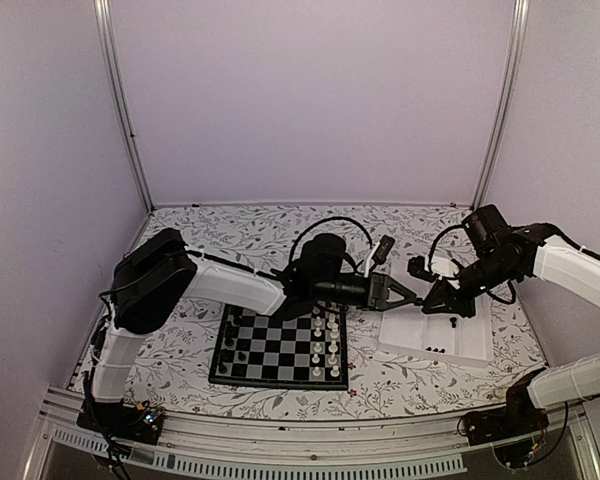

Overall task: Set up the chess pieces on the board
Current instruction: Place the chess piece on the chessboard.

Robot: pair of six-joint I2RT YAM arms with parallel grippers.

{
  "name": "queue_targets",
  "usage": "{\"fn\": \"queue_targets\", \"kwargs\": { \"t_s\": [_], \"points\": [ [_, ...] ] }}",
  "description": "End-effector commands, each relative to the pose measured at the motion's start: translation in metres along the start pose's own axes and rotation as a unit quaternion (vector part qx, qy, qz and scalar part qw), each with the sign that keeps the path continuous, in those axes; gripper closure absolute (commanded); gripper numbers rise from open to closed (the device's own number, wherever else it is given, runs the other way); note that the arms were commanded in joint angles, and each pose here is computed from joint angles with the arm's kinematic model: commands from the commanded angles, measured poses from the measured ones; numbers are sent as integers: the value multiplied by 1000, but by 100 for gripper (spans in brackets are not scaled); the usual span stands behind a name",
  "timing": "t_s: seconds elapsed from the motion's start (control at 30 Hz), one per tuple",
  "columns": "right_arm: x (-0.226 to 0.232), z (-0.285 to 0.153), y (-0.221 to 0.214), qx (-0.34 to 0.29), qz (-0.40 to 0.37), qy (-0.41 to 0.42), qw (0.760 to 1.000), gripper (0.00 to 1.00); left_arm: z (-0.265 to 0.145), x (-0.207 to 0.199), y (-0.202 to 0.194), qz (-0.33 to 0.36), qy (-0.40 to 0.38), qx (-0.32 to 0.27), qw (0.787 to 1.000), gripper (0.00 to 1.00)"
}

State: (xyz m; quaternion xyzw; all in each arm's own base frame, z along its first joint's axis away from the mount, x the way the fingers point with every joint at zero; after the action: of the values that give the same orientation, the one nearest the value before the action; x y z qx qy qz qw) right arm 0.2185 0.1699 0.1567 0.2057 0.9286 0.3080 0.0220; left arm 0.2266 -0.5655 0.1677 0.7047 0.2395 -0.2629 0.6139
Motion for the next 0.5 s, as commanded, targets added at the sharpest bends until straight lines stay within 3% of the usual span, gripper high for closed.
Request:
{"fn": "queue_targets", "kwargs": {
  "t_s": [0.0, 0.17, 0.3, 0.47],
  "points": [
    [2, -3, 2, -7, -8, -10, 1000, 90, 7, -6, 1, 4, -20, -5, 1000, 81],
    [1, -2, 2, -7, -9, -12, 1000, 89, 3, -6, 1, 10, -19, -12, 1000, 100],
    [0, 5, -6, -3, -8, -14, 1000, 90, -26, -11, 21, 48, 6, -27, 998, 100],
    [-1, 23, -12, -23, -7, -12, 1000, 90, -89, -6, 32, 130, 133, 20, 982, 100]
  ]
}}
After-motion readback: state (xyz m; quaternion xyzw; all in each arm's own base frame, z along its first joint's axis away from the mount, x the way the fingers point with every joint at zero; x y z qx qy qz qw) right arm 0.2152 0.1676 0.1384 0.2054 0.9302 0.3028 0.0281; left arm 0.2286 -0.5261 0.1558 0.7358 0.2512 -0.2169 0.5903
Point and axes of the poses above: each gripper's point midway between its finger pads, its own z axis out along the fingers, its own x axis along the line the jaws close on, y = z × x, the point moved 2 cm from there along -z, back along the fingers, and after that the axes turned 11 degrees about z, right-handed, at the moved point
